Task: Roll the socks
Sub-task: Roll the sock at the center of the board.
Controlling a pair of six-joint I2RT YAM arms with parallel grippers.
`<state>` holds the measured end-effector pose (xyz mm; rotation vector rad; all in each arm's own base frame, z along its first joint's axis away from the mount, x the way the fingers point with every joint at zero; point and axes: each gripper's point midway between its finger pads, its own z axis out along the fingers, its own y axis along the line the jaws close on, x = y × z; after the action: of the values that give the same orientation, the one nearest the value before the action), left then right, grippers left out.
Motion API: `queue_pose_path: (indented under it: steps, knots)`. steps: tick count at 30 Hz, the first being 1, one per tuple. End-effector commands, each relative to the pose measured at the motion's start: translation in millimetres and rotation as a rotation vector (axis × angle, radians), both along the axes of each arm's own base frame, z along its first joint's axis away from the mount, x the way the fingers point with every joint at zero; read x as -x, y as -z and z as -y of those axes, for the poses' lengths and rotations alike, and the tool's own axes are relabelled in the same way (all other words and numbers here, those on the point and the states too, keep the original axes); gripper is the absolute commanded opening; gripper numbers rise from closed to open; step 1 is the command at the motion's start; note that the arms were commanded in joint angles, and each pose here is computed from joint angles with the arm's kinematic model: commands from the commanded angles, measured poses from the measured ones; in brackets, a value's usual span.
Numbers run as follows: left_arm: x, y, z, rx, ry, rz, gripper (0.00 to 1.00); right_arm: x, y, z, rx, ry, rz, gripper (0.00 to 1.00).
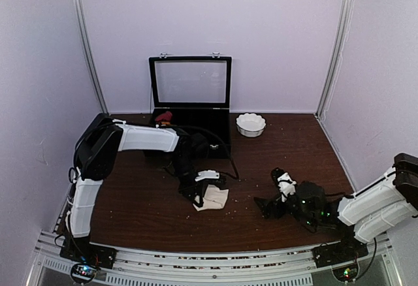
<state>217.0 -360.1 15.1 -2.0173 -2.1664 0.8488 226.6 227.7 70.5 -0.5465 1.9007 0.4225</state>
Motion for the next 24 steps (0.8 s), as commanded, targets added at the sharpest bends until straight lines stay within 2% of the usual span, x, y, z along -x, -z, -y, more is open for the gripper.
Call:
queue_pose_path:
  steps: [1,6,11,15,19,24]
  knots:
    - [-3,29,-15,-0.152,-0.046,-0.075,0.00,20,3,-59,0.272,-0.215,0.129,0.93]
    - [-3,31,-15,-0.203,-0.076,-0.154,0.00,51,11,-99,0.452,-0.419,0.285,0.76]
    - [-7,34,-17,-0.243,-0.077,-0.165,0.00,55,14,-133,0.658,-0.540,0.422,0.64]
    - [-8,36,-16,-0.250,-0.080,-0.191,0.00,55,22,-155,0.743,-0.644,0.459,0.53]
    - [-6,38,-15,-0.254,-0.074,-0.223,0.00,48,33,-167,0.788,-0.718,0.433,0.44]
    - [-3,39,-15,-0.255,-0.069,-0.267,0.00,38,41,-171,0.802,-0.747,0.403,0.38]
